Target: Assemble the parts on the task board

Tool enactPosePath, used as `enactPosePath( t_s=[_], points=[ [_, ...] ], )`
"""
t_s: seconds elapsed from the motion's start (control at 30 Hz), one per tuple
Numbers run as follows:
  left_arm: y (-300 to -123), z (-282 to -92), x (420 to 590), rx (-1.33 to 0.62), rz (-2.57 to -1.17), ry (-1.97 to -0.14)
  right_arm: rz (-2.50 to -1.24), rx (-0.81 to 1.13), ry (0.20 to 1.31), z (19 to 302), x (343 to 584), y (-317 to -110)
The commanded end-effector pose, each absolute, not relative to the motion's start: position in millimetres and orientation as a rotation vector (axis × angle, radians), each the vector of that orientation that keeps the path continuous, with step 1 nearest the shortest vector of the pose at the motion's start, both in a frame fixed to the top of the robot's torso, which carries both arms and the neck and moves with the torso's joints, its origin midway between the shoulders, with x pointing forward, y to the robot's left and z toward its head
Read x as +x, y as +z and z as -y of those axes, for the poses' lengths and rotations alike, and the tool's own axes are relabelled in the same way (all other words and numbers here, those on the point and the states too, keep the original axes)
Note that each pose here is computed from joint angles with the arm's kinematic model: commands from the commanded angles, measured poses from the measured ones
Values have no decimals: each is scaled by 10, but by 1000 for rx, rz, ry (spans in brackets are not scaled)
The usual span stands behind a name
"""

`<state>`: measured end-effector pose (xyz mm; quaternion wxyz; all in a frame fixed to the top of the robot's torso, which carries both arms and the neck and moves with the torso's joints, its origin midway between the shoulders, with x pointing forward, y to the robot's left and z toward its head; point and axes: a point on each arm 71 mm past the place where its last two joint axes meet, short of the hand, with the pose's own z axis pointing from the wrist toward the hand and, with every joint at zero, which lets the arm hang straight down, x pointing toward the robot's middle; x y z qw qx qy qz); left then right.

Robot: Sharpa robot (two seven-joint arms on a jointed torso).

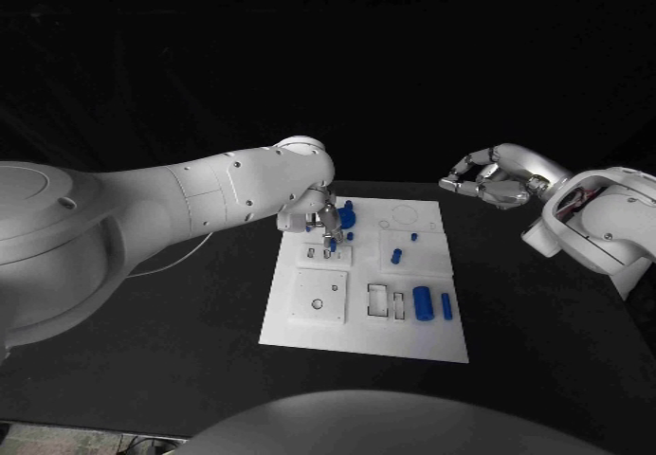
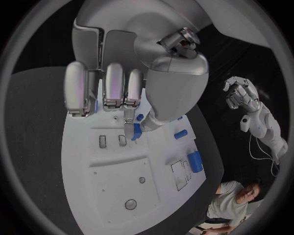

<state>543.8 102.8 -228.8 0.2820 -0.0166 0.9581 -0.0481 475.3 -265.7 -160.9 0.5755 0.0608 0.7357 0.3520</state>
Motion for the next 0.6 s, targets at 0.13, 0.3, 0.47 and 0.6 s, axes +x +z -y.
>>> enactPosePath(
  t_s=[0.13, 0.3, 0.47, 0.6],
  points=[
    [-2249, -1099, 5427, -84, -2470, -153, -1740, 132, 827, 2657, 4737, -1654],
    [-2253, -1141, 5400, -115, -2406, -163, -1746, 141, 825, 2677, 4730, -1700],
    [-2270, -1162, 5335, -144, -2350, -189, -1756, 149, 825, 2688, 4714, -1758],
    [-2297, -1162, 5273, -148, -2348, -206, -1763, 155, 823, 2695, 4710, -1798]
  ],
)
